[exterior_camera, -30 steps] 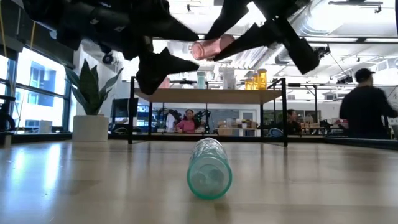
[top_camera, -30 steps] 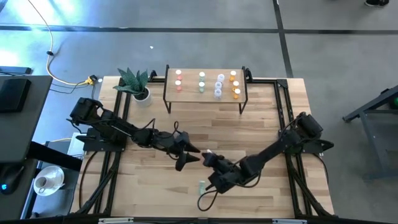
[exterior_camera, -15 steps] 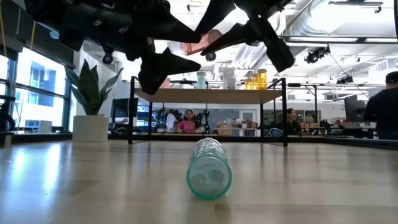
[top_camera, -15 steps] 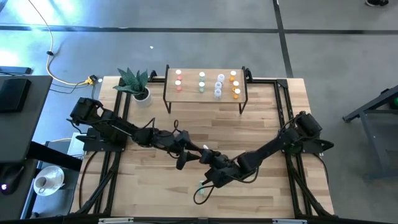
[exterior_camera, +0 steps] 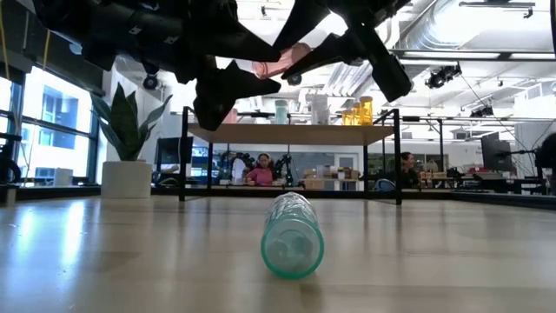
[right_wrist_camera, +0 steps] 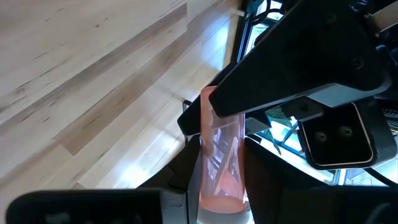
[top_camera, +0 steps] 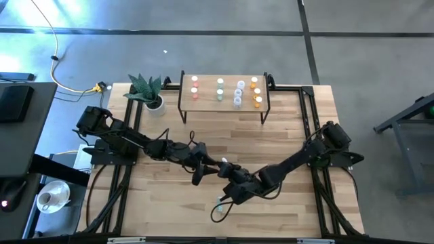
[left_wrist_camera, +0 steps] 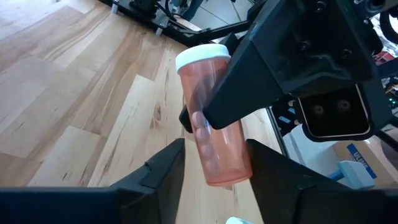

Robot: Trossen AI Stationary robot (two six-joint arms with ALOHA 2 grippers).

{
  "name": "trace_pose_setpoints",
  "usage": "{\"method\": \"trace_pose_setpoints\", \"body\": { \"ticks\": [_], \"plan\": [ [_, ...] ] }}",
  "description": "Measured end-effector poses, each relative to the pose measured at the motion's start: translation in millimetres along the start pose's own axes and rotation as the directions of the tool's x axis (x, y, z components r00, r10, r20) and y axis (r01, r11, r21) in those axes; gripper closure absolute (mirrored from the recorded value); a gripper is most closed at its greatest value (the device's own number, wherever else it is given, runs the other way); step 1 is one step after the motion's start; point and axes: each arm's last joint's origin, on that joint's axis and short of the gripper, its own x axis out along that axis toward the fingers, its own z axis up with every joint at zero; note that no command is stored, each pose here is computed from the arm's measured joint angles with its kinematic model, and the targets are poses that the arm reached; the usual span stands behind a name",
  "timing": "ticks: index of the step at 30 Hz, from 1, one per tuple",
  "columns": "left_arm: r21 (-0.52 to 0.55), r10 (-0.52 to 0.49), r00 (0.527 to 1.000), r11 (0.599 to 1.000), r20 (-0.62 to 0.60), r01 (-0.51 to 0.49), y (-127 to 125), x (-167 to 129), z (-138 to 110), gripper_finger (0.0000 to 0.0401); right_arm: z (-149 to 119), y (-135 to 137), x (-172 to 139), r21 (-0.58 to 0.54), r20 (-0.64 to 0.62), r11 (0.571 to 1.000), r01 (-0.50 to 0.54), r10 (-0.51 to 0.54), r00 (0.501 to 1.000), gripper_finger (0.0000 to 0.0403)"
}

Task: Pick and place medicine bottles onto shelf by color
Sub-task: Put the pink pill bottle aligned with the other pink pill bottles on the shelf

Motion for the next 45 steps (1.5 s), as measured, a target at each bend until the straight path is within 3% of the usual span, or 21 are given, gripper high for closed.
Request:
{"method": "trace_pose_setpoints", "body": {
  "ticks": [12,21,27,32,36,45],
  "plan": [
    [0.015,0.006,1.0,1.0,0.0,-0.006,0,0,0,0.0303,0,1,0,-0.011,-0.001,1.0,-0.008,0.008,1.0,0.0312],
    [0.022,0.027,1.0,0.999,0.011,-0.027,1,0,0,0.0301,2,1,-1,0.063,0.053,0.998,-0.022,0.019,0.998,0.024],
    [0.022,0.017,1.0,1.0,0.006,-0.017,1,0,0,0.03,5,-2,-3,0.174,0.08,0.985,-0.009,-0.005,0.997,0.0199],
    [0.04,0.028,0.999,0.999,0.017,-0.028,3,0,2,0.03,6,-7,-3,0.377,0.087,0.926,0.002,-0.038,0.996,0.0191],
    [0.052,0.052,0.998,0.997,0.031,-0.054,10,0,6,0.03,6,-7,-3,0.54,0.083,0.842,-0.013,-0.038,0.996,0.0192],
    [0.218,0.124,0.987,0.965,0.107,-0.144,14,-8,18,0.03,6,-10,-6,0.658,0.015,0.751,0.052,-0.082,0.997,0.0192]
  ]
}}
